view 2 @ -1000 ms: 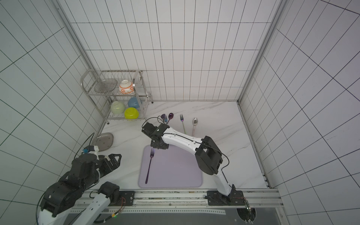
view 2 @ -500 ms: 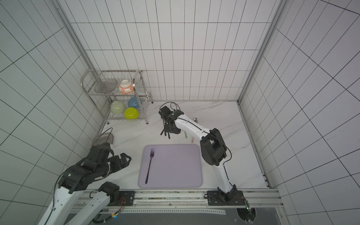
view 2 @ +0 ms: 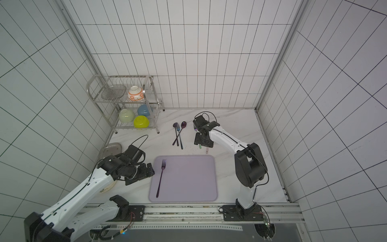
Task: Set the spoon and fork side by side
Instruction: Place the fork on the tray.
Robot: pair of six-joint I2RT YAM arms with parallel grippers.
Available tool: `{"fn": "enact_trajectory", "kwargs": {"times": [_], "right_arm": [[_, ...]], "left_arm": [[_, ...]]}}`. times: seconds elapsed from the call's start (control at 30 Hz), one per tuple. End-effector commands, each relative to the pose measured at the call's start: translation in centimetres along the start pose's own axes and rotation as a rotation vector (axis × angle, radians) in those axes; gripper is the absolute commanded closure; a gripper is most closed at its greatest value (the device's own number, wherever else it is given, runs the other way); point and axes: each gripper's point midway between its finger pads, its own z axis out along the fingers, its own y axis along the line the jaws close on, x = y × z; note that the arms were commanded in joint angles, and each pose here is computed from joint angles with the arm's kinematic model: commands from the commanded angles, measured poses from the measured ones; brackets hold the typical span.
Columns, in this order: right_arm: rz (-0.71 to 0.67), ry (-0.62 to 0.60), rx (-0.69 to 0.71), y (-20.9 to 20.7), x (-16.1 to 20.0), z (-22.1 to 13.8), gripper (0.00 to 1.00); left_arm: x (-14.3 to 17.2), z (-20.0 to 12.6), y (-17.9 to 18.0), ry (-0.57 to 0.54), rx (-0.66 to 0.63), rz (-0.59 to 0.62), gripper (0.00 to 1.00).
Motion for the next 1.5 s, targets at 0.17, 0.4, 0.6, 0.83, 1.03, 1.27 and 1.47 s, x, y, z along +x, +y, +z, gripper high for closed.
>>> {"fn": "enact_trajectory", "kwargs": {"times": [0.17,0.4,0.6,0.83,1.03,1.27,1.47], "right_arm": [[0.015,0.007,-0.028,-1.7,-1.8,0.9,0.33],[0.017,0.02,-0.057,-1.4,-1.8,1.3,0.34],[0.012,0.029,-0.061,-1.5,-1.4,1.4,0.35],[0.011,0.037,-0.065,-1.7,-1.1,1.4,0.36],[0.014,0.047,-0.061,-1.9,-0.7,1.6,0.37],[0.019,0.059,-0.061,-2.0,-0.4,1.8,0.38],[0.021,0.065,-0.062,-2.0,-0.2,1.9,0.38]], "left_arm": [[-1.4,4.5,-3.7,-0.017,-0.164,0.143,0.02],[-2.0,6.3,-3.3,-0.03,-0.208,0.163,0.02],[-2.8,7.9,-3.2,-0.036,-0.262,0.189,0.04],[-3.3,9.0,-2.0,-0.026,-0.288,0.16,0.15],[-3.6,9.5,-1.4,-0.007,-0.259,0.144,0.2],[-3.4,10.0,-1.4,0.009,-0.251,0.16,0.18],[-3.2,10.2,-1.4,0.016,-0.246,0.154,0.25]]}}
